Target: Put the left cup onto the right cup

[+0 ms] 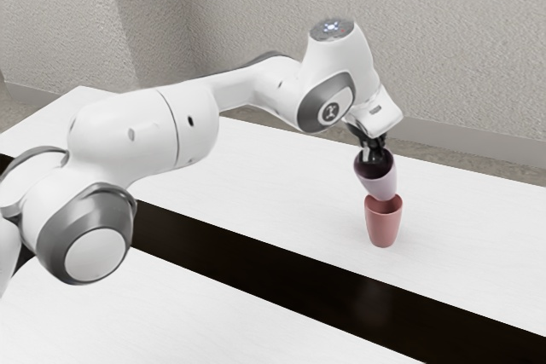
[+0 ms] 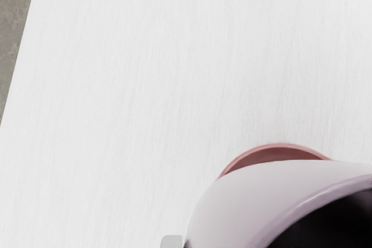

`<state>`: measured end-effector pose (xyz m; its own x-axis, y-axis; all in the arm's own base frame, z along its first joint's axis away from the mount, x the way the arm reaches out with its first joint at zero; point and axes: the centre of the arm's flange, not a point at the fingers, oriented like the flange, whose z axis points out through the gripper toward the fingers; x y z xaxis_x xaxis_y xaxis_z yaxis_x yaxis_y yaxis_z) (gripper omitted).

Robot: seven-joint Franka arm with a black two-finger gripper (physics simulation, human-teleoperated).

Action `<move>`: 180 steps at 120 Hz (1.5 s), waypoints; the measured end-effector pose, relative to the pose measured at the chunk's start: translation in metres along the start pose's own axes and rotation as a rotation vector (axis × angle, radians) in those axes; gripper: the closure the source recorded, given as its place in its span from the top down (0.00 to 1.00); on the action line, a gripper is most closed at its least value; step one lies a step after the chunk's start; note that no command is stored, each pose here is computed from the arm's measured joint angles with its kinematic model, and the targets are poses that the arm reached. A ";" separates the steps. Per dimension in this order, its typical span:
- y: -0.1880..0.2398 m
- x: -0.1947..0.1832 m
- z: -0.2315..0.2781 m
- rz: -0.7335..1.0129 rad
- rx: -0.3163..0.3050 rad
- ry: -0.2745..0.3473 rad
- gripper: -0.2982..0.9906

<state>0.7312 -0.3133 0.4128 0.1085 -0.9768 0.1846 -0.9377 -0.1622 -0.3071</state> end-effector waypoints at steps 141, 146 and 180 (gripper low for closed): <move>0.006 0.002 0.022 0.060 -0.008 0.002 0.71; 0.006 0.002 0.022 0.061 -0.009 0.001 0.72; 0.005 0.000 0.022 0.067 -0.012 -0.002 0.76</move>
<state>0.7335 -0.3170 0.3904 0.0464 -0.9857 0.1618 -0.9469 -0.0950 -0.3072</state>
